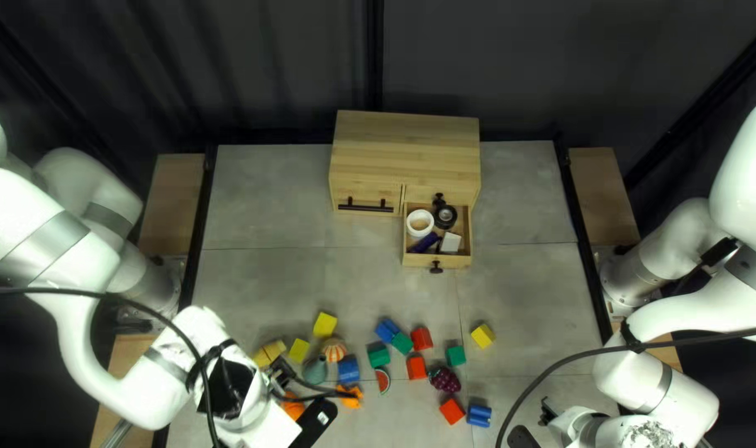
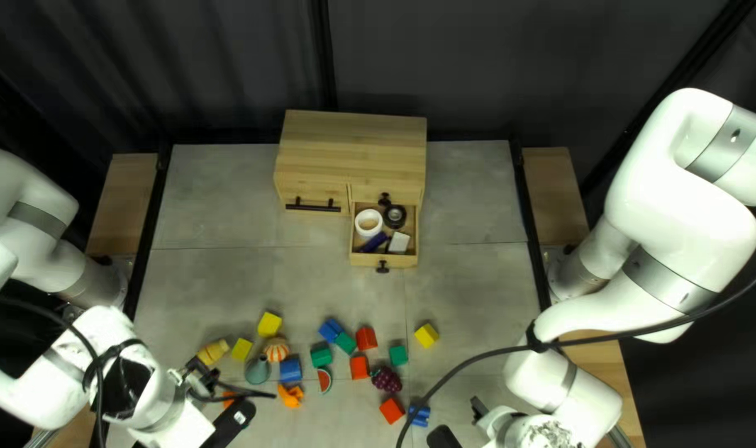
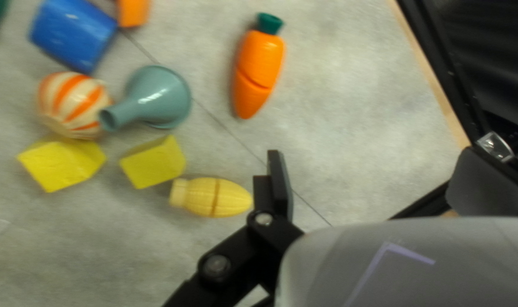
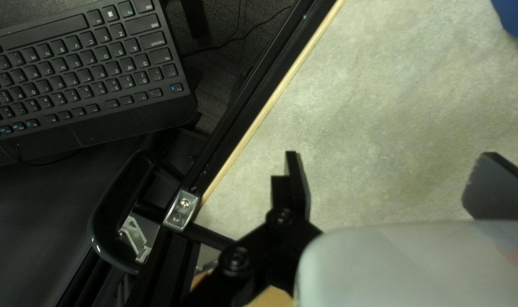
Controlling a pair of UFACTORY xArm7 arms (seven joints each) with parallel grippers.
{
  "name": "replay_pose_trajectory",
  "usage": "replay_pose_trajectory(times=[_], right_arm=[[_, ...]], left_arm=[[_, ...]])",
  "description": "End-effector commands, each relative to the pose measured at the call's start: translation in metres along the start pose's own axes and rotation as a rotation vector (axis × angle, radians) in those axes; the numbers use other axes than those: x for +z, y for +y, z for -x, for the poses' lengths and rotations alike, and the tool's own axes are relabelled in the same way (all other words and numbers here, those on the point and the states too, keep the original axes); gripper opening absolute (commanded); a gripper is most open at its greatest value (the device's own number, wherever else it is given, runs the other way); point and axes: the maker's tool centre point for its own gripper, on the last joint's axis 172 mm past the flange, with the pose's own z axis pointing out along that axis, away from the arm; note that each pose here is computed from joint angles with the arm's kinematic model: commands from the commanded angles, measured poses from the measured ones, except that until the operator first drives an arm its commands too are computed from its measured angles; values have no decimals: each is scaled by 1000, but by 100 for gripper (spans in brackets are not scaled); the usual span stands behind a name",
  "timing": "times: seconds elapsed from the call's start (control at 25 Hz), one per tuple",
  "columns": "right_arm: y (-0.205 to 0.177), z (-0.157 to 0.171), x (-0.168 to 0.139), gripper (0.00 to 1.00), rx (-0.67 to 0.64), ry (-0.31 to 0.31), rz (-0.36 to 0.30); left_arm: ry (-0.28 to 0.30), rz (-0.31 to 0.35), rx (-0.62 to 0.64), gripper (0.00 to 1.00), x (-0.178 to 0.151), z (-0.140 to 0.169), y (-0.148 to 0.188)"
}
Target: Open drawers and place objects into drawer and close
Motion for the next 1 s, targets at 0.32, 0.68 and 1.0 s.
replay_pose_trajectory(times=[0.32,0.68,1.0], right_arm=[[14,1,-13,100,-209,4,39],[80,3,-22,100,-402,-53,62],[158,9,-34,100,-511,-81,139]], left_arm=[[-25,11,-31,100,12,9,19],[-25,11,-31,100,12,9,19],[-25,11,-31,100,12,9,19]])
